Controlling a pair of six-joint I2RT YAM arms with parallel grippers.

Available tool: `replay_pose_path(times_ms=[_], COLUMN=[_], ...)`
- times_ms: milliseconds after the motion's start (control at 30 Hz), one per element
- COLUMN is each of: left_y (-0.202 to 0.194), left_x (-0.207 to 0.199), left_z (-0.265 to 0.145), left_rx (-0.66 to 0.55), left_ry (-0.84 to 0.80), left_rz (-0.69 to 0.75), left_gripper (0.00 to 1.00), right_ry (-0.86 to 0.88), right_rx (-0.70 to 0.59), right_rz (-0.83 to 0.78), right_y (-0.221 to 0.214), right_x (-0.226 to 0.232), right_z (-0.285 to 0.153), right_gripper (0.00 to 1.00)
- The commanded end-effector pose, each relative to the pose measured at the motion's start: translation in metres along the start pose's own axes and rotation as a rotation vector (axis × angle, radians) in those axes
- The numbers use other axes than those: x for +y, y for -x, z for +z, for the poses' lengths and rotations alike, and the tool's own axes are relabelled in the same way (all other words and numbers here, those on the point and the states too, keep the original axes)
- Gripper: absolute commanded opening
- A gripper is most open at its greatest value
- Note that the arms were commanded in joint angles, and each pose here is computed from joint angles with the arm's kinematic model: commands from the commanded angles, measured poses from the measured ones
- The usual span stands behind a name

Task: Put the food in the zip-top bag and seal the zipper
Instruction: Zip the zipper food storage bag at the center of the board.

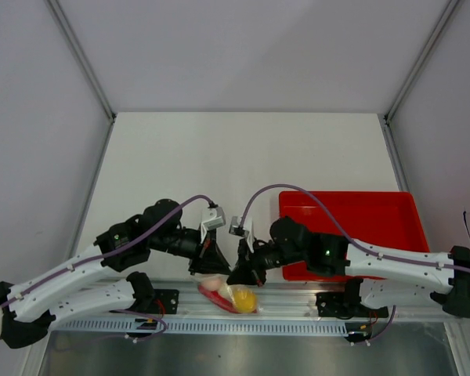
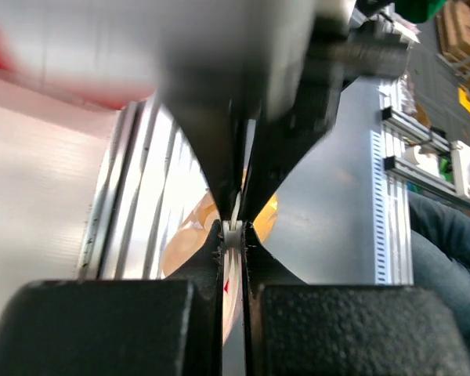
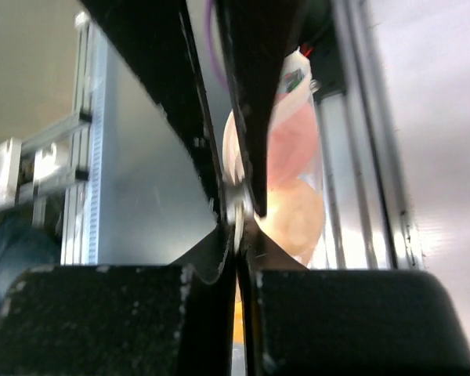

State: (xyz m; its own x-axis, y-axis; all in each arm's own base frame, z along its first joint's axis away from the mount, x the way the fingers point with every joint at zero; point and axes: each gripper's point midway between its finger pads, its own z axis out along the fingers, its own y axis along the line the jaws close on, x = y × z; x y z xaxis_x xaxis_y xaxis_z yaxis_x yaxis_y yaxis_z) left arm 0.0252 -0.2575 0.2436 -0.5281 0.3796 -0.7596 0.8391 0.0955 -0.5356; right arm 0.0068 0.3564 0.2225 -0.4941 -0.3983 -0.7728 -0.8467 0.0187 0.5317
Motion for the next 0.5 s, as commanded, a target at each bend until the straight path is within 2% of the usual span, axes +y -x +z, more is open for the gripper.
replay_pose_path(times_ms=[0,200,467], left_y=[0.005,-0.007,-0.014], left_x=[0.015,0.019,0.022], left_z=[0.001,0.002,-0.003], left_rx=[-0.019,-0.002,0.014], left_ry=[0.074,0.081,0.101], left_rz=[0.025,0.018,0.014], left_gripper=[0.0,0.01,0.0], right_ry=[-0.041,-0.053,-0.046], right_rx=[-0.368,-0.451,-0.43], right_rz=[-0.028,-0.024,-0.021], right_y=[0.071,0.092,0.089], right_x=[0.012,0.02,0.019], right_z=[-0.029,-0.051,-0.055], right_gripper=[0.0,0.0,0.0])
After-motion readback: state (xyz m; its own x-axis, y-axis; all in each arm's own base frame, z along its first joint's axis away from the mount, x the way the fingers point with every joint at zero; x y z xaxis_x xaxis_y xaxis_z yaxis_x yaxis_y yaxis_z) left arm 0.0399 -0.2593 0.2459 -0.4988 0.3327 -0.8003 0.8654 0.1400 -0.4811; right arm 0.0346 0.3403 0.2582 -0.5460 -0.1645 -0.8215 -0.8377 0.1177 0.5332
